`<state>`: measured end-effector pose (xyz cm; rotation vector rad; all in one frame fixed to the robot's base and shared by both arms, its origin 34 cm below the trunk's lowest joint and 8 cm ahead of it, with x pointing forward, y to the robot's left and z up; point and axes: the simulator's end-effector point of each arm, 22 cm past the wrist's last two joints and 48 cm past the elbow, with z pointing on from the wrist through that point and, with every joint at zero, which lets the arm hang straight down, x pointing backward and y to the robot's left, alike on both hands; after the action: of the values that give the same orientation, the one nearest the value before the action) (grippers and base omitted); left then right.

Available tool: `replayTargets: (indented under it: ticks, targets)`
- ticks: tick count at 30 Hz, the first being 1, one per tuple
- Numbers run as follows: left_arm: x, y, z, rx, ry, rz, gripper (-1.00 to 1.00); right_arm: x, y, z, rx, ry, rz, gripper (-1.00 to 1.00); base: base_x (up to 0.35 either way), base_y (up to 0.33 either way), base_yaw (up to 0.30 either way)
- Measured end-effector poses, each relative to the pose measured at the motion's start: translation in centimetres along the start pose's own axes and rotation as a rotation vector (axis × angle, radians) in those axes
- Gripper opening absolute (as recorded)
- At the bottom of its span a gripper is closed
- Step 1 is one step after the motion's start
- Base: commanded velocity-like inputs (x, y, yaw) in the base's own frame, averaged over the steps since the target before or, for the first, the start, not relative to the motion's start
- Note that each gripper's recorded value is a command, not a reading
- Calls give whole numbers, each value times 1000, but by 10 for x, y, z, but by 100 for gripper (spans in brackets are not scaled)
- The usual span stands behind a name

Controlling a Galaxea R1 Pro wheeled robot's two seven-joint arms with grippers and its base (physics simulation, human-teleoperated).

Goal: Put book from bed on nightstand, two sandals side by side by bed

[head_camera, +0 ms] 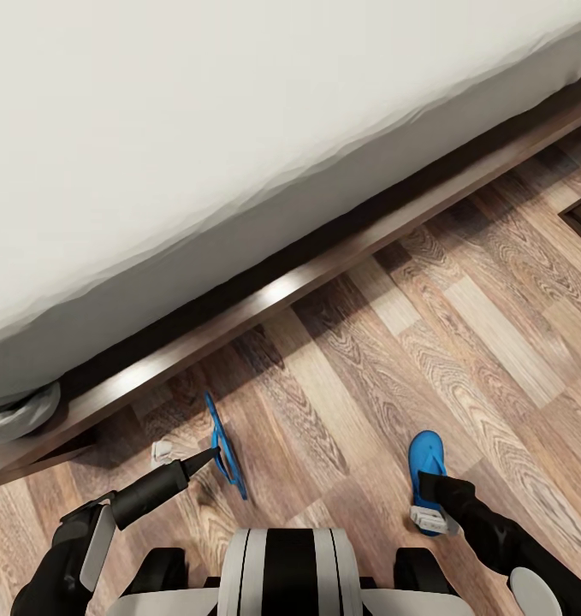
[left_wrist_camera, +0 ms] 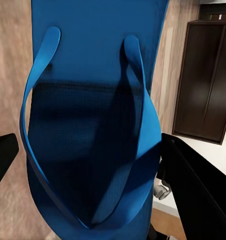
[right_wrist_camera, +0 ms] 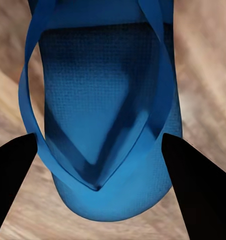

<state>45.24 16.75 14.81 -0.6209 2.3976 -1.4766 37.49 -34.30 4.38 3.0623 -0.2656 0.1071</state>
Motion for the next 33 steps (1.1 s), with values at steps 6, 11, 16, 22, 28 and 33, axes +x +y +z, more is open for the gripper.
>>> replayTargets:
  ticks: [6, 11, 16, 22, 28, 33]
  targets:
    - [0, 0, 0, 1, 0, 0, -100, 0, 0, 0, 0, 0, 1, -100, 0, 0, 0]
    - [0, 0, 0, 1, -1, 0, -100, 0, 0, 0, 0, 0, 1, -100, 0, 0, 0]
    - [-3, -4, 0, 5, -4, 5, -100, 4, 1, -2, -2, 8, 1, -100, 0, 0, 0]
    - [-9, -12, -1, 14, -11, 21, -100, 13, -1, -8, 1, 28, 2, -100, 0, 0, 0]
    - [-11, -16, -2, 19, -15, 28, -100, 17, -1, -11, 2, 36, 2, -100, 0, 0, 0]
    - [-17, -25, -3, 28, -23, 44, -100, 26, -2, -17, 6, 56, 4, -100, 0, 0, 0]
